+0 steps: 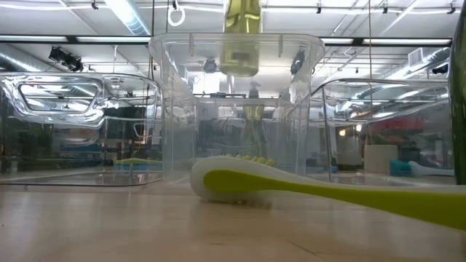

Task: Pick & Place Kitchen Sink Supplies
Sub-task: Put the transparent dishwashing liquid dispenser into the middle transparent bin

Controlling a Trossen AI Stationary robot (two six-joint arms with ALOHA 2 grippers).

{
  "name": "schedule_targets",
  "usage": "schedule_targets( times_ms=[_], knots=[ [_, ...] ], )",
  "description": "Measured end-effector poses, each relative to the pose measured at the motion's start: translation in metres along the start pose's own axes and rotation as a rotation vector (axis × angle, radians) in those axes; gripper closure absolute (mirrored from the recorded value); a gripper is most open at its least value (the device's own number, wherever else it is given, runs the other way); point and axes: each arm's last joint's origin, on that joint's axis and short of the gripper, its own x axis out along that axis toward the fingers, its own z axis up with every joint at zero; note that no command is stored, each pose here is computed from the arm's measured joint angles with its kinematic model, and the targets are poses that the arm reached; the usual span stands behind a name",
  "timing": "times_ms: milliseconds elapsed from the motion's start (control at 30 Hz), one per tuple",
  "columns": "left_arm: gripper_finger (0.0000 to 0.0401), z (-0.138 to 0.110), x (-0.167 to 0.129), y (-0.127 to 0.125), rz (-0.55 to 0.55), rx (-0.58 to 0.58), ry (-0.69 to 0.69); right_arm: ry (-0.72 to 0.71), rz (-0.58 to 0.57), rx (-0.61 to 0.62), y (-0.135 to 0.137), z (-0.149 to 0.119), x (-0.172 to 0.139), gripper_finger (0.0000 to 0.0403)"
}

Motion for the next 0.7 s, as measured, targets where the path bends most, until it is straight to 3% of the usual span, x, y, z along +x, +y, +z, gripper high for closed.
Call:
schedule_targets(
  times_ms=[700],
  knots=[
    [0.0383, 0.000, 0.000, 0.000, -0.001, 0.000, 0.001, 0.013, -0.053, 0.012, 0.005, -0.060, 0.027, 0.0301]
  ],
)
